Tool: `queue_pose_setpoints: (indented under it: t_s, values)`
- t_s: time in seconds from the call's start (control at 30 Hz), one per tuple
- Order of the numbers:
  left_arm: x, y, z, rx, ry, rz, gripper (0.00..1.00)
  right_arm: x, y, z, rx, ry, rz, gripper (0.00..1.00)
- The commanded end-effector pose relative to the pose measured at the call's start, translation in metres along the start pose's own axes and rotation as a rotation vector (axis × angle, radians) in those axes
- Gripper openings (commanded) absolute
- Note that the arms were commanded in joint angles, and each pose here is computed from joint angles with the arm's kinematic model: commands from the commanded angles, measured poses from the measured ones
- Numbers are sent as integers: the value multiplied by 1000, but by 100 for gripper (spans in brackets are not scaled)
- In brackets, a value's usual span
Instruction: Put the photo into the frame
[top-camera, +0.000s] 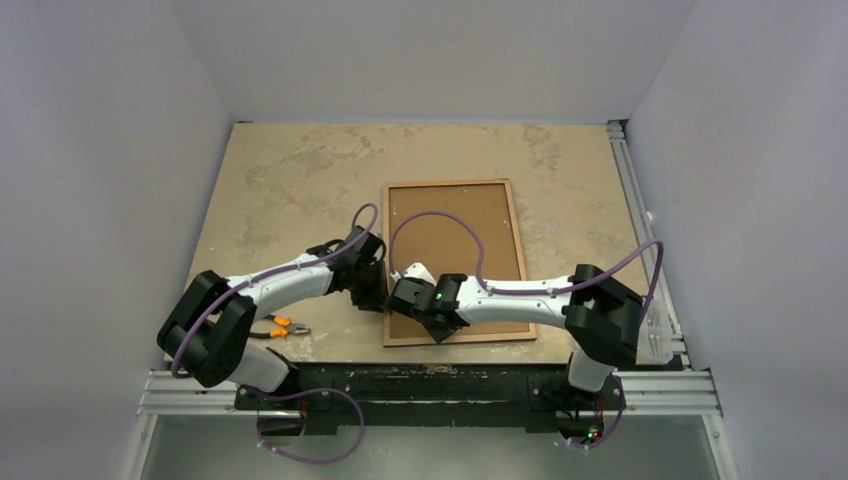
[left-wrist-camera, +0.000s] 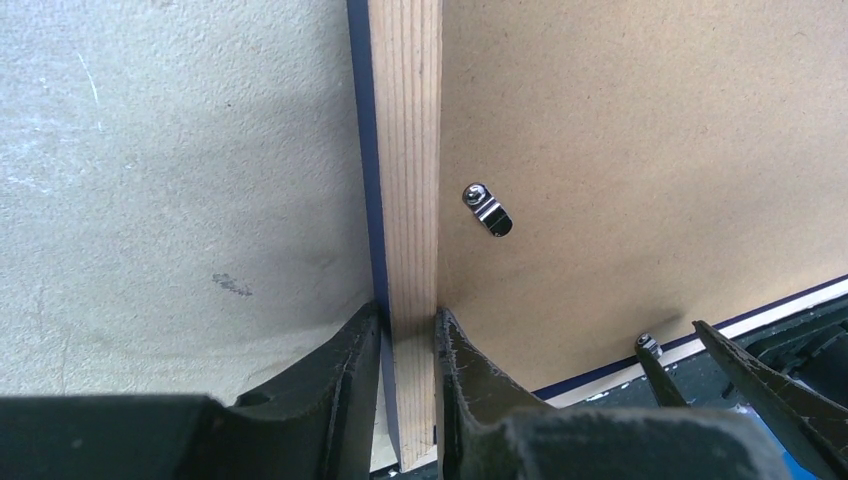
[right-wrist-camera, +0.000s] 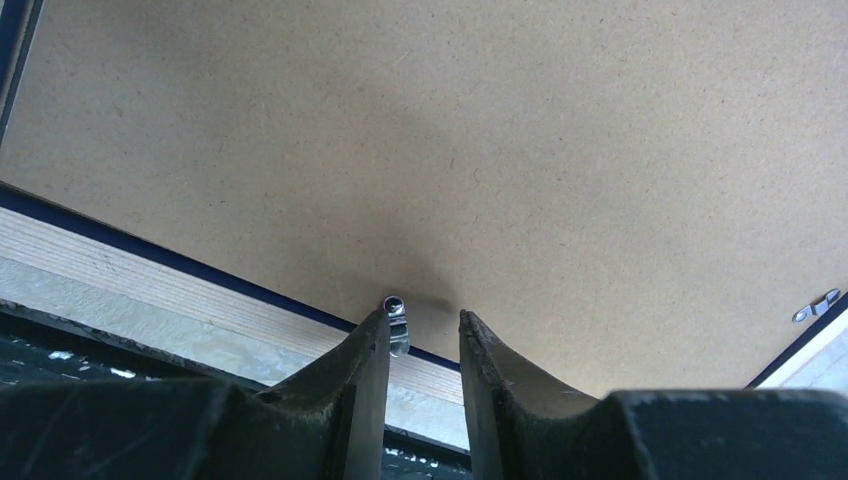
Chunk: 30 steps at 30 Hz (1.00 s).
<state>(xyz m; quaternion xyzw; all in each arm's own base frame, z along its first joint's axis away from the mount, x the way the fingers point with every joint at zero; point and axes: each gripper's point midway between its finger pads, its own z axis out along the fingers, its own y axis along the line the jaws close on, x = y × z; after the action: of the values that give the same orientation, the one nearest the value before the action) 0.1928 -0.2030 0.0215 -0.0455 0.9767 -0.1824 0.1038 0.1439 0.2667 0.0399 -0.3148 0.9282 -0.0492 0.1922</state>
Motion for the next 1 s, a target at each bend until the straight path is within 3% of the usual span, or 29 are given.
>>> queue_pose_setpoints:
  t_s: [0.0,0.27,0.4,0.6,0.7,0.8,0.97]
  values:
    - [12,66,4,-292,13,44,9,32,-39,-1,155,95,-88,28]
    - [10,68,2,-308,8,49,10,21,-54,-11,217,35,-70,26]
    - [9,68,2,-312,4,45,11,24,-59,-6,251,68,-76,26]
    - [10,70,3,-321,9,41,13,36,-66,-5,235,90,-13,35]
    - [9,69,2,-316,9,47,13,34,-67,-6,158,93,75,35]
    - [7,66,-1,-302,-5,51,15,11,-63,-15,-53,21,212,37]
    - [2,49,-9,-211,-40,55,32,-29,-97,-43,-201,-133,383,55]
